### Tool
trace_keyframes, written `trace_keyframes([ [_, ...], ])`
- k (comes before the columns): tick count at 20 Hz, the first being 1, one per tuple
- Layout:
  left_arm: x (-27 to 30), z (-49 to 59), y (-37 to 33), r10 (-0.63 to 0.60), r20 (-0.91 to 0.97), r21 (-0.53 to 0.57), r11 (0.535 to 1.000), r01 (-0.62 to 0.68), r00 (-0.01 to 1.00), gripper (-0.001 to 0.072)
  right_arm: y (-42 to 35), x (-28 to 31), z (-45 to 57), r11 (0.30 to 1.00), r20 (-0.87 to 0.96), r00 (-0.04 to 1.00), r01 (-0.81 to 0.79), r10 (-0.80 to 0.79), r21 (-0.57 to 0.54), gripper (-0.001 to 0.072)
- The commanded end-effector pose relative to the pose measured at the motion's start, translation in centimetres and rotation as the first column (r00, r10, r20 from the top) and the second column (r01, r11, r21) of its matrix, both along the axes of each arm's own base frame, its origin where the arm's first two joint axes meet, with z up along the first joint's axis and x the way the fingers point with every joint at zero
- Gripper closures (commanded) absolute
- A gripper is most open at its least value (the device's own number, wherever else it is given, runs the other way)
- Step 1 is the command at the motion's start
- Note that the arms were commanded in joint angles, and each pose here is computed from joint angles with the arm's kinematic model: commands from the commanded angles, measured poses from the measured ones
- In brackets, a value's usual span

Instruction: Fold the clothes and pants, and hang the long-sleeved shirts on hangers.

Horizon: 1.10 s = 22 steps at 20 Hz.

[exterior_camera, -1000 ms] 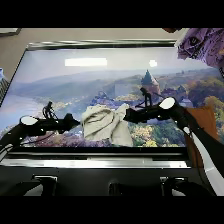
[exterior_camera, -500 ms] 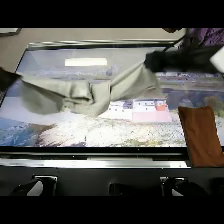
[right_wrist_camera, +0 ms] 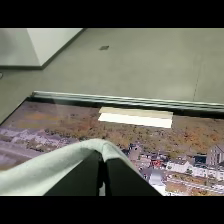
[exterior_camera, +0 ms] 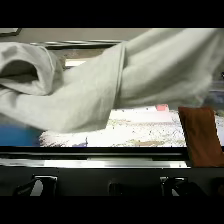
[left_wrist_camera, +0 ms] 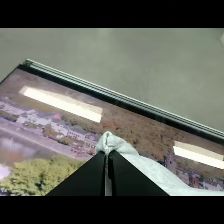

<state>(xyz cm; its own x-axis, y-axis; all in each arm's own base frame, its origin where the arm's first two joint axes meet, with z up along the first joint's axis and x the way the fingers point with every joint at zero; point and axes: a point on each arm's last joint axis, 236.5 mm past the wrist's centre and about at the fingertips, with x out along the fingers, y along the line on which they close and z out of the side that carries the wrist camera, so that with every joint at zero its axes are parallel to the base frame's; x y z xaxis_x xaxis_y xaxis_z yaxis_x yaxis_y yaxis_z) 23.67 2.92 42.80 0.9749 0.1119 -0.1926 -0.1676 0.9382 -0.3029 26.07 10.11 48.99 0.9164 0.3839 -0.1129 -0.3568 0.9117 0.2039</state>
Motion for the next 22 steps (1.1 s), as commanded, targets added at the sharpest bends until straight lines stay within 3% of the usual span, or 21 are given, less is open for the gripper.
trace_keyframes([
  [1, -0.7, -1.2, 1.4, 0.066, -0.059, 0.004, 0.998, -0.065, 0.996, 0.0694, -0.6, 1.0, -1.6, 0.998, -0.094, 0.995, 0.049, -0.044, 0.049, 0.0677],
  [4, 3.2, -8.0, 2.5, 0.014, -0.297, -0.08, 0.996, -0.04, 0.955, 0.0694, 1.5, 6.7, -9.9, 0.999, -0.395, 0.918, 0.045, -0.036, 0.014, 0.0676],
  [7, 7.3, -18.5, 3.2, -0.089, -0.544, -0.214, 0.976, -0.036, 0.834, 0.0693, 3.8, 12.2, -21.4, 0.998, -0.692, 0.721, -0.011, -0.036, -0.064, 0.0676],
  [10, 10.4, -29.4, 3.9, -0.155, -0.69, -0.296, 0.952, -0.081, 0.707, 0.0693, 7.0, 17.3, -32.7, 0.997, -0.855, 0.518, -0.064, -0.004, -0.043, 0.0676],
  [16, 14.5, -42.9, 2.4, -0.22, -0.793, -0.342, 0.932, -0.118, 0.568, 0.0693, 11.2, 24.6, -49.3, 0.998, -0.926, 0.376, -0.061, 0.042, 0.021, 0.0677],
  [20, 14.8, -45.4, 1.9, -0.237, -0.818, -0.351, 0.928, -0.127, 0.524, 0.0693, 10.8, 24.8, -50.7, 0.998, -0.93, 0.367, -0.07, 0.022, -0.004, 0.0676],
  [22, 14.7, -45.3, 1.9, -0.238, -0.818, -0.351, 0.928, -0.127, 0.523, 0.0693, 10.2, 23.4, -50.1, 0.986, -0.934, 0.357, -0.158, 0.013, -0.047, 0.0673],
])
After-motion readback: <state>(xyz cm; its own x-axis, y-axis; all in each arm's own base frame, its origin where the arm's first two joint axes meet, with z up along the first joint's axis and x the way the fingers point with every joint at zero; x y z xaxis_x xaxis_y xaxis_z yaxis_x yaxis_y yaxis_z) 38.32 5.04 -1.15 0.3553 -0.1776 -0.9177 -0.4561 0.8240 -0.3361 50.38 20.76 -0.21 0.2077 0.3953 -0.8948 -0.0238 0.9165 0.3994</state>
